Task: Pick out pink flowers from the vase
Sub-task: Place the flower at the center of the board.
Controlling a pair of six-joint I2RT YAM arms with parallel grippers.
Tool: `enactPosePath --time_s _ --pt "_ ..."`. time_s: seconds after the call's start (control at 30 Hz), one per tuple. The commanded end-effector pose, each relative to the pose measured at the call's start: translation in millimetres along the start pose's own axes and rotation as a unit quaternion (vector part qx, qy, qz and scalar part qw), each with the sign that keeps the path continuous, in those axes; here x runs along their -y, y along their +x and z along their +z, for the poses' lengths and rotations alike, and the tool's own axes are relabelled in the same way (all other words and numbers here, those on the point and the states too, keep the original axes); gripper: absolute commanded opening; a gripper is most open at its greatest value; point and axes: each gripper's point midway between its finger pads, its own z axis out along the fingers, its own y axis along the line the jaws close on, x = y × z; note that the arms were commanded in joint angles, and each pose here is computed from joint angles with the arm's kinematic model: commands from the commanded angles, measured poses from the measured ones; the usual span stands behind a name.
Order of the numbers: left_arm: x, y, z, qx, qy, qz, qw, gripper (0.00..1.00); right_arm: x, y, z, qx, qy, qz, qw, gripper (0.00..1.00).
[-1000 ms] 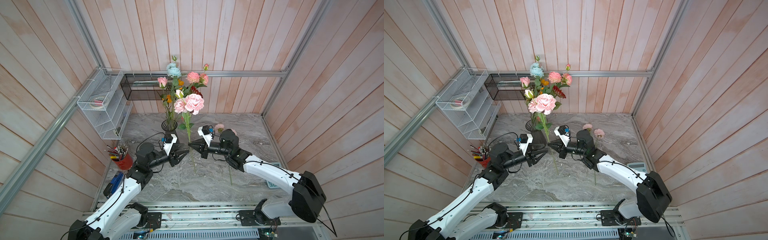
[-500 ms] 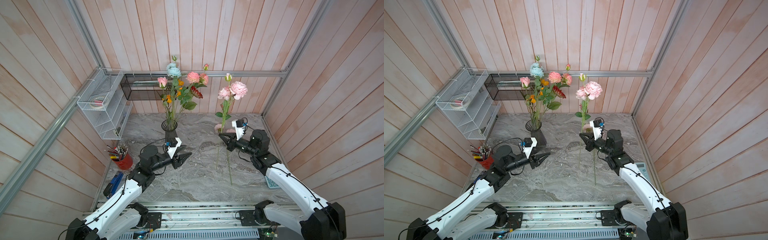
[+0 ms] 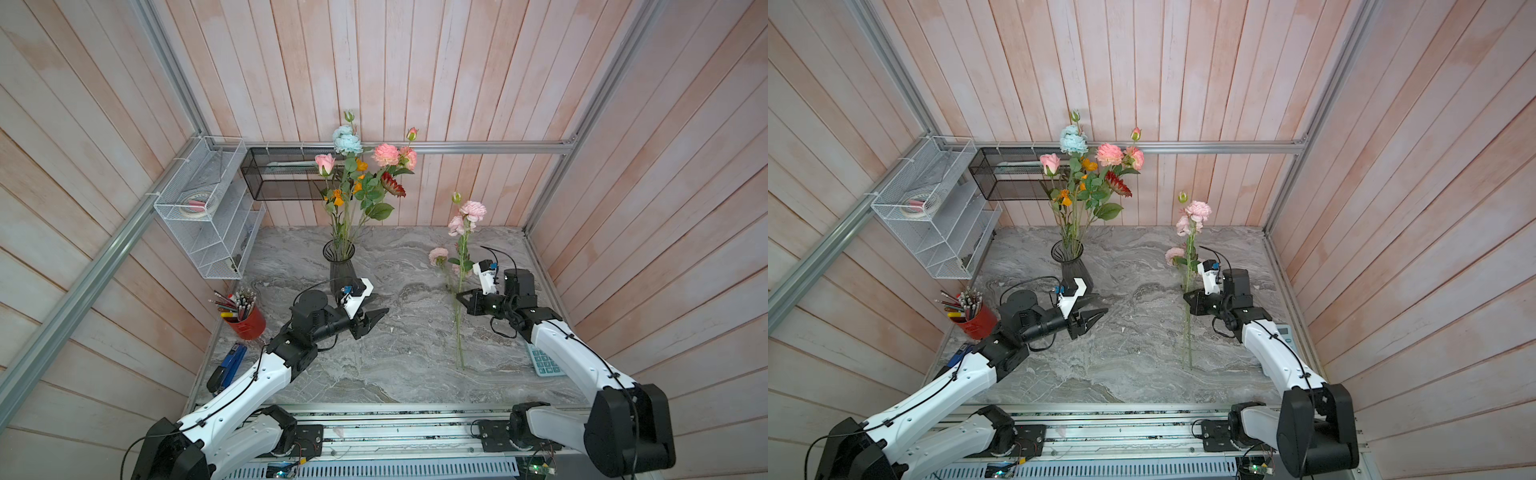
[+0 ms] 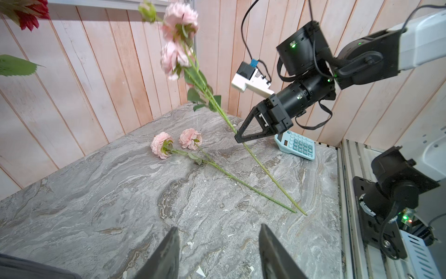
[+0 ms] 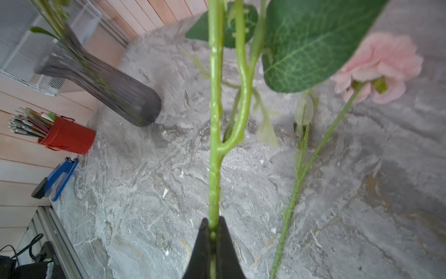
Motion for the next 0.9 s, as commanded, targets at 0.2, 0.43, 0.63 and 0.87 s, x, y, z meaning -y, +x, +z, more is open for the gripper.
enactPosePath --time_s 0.2,0.43,0.63,0.87 --pt "-1.0 13.3 5.6 -0.019 -0.009 0.006 1.000 0.58 29.3 43.5 33.3 -0.079 0.008 0.032 0.996 0.00" --pt "-0.1 21.9 8.4 -0.022 -0.009 -0.003 1.000 0.68 52.2 56.5 50.1 -0.118 0.043 0.046 0.991 0.00" --pt "-0.5 28.9 12.7 -0.026 -0.007 -0.011 1.000 0.73 67.6 60.9 58.6 -0.130 0.071 0.061 0.987 0.00" --pt "-0.7 33.4 15.8 -0.028 -0.005 -0.013 1.000 0.74 76.3 63.6 64.0 -0.138 0.086 0.075 0.984 0.00"
